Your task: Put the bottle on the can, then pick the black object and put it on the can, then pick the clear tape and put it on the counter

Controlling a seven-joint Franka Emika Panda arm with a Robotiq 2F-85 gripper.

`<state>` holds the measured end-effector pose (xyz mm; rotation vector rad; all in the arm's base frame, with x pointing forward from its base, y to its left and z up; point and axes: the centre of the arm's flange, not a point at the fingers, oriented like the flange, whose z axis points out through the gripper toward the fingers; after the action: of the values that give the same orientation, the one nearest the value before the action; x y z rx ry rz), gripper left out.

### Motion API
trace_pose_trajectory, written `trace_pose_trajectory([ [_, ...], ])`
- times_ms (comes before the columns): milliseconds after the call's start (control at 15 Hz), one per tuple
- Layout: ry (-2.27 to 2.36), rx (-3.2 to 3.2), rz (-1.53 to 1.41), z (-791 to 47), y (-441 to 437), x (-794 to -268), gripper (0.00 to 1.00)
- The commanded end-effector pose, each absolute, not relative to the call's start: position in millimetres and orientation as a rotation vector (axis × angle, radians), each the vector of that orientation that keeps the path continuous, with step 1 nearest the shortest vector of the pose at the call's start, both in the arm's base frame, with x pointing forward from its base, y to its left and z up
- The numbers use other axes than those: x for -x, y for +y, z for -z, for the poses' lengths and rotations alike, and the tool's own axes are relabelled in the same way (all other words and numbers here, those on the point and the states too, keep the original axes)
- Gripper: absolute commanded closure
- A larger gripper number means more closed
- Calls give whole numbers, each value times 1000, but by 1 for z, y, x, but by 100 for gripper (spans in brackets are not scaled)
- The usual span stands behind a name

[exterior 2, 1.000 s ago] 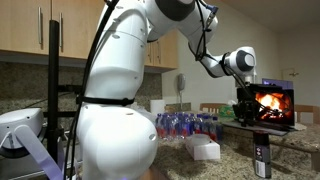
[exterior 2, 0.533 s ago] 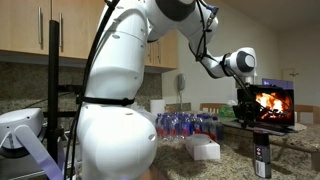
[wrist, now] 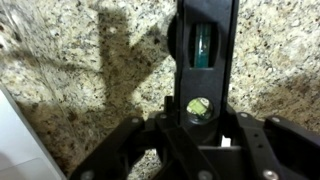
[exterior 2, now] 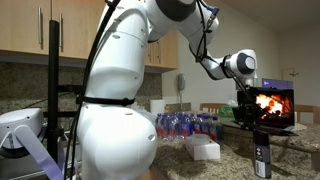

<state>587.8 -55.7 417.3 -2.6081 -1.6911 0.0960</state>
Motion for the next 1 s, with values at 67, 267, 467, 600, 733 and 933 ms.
trace_pose_trajectory([
  [67,-1633,2640,-59,-416,-57,-578,82],
  [267,-1614,2655,-52,-418,-59,-576,82],
  [467,-1592,2672,-45,-420,-62,-573,82],
  [600,-1578,2679,-47,-420,-65,-573,82],
  [733,-1576,2677,-53,-418,-65,-573,82],
  [933,-1580,2672,-61,-417,-65,-574,82],
])
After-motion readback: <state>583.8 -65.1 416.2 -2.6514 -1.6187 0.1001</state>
